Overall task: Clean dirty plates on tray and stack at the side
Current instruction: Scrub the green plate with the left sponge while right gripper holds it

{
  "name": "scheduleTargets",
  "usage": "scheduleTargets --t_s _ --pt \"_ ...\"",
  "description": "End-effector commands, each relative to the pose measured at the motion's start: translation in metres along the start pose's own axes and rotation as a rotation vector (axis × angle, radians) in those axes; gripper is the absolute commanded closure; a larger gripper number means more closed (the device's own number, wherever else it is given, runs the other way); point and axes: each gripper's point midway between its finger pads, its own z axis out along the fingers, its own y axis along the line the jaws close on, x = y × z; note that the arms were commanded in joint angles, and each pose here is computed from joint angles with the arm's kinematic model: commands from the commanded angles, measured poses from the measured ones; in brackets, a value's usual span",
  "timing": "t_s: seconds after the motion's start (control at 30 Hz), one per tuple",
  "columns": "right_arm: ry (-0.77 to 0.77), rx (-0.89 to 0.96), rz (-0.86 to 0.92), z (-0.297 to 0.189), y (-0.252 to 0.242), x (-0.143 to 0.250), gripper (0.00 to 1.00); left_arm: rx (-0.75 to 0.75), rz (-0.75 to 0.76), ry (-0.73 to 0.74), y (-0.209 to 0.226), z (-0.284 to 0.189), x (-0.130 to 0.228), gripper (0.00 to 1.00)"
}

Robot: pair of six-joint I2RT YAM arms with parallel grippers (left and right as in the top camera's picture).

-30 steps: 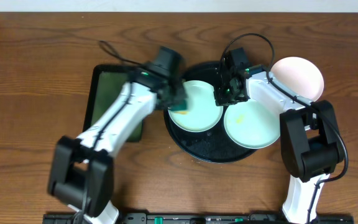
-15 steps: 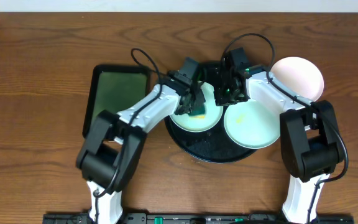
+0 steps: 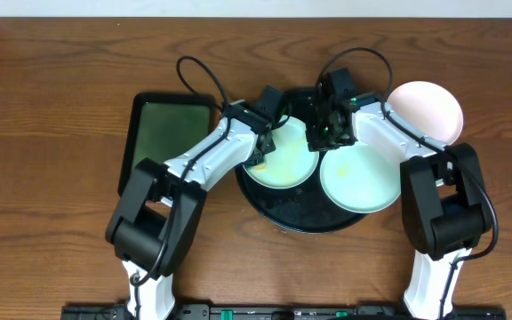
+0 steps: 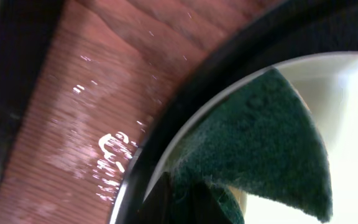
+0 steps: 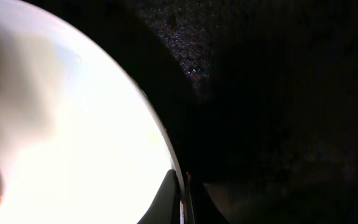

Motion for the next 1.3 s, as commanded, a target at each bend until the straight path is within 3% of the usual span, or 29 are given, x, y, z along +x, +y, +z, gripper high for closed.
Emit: scheduleTargets --t_s 0.0,0.23,0.37,0.67,1.0,1.1,1.27 --pt "0.015 0.102 0.014 0.005 -0.02 0.007 0.99 -0.097 -0.031 -0.133 0.034 -0.013 -0.033 0.93" --pt "0.015 0.101 0.015 0.005 -0.02 0.007 0.99 0.322 -0.034 0.142 -0.045 -0.028 0.007 0.92" --pt "0.015 0.101 0.015 0.005 -0.02 0.007 0.98 0.4 -0.008 0.218 -0.069 -0.028 0.028 0.93" --pt "0.014 0.101 0.015 0.005 -0.02 0.007 0.99 0.287 0.058 0.269 -0.066 0.005 0.066 0.93" --pt "0.016 0.102 0.002 0.005 -0.02 0.007 0.99 -0.189 0.049 0.022 0.041 0.018 0.014 0.92" --pt "0.019 0.102 0.0 0.005 -0.02 0.008 0.99 -0.228 0.022 -0.011 0.057 0.008 -0.002 0.93" --pt "0.015 0.09 -0.001 0.004 -0.018 0.006 0.99 -0.17 -0.06 -0.074 0.065 -0.019 -0.031 0.93"
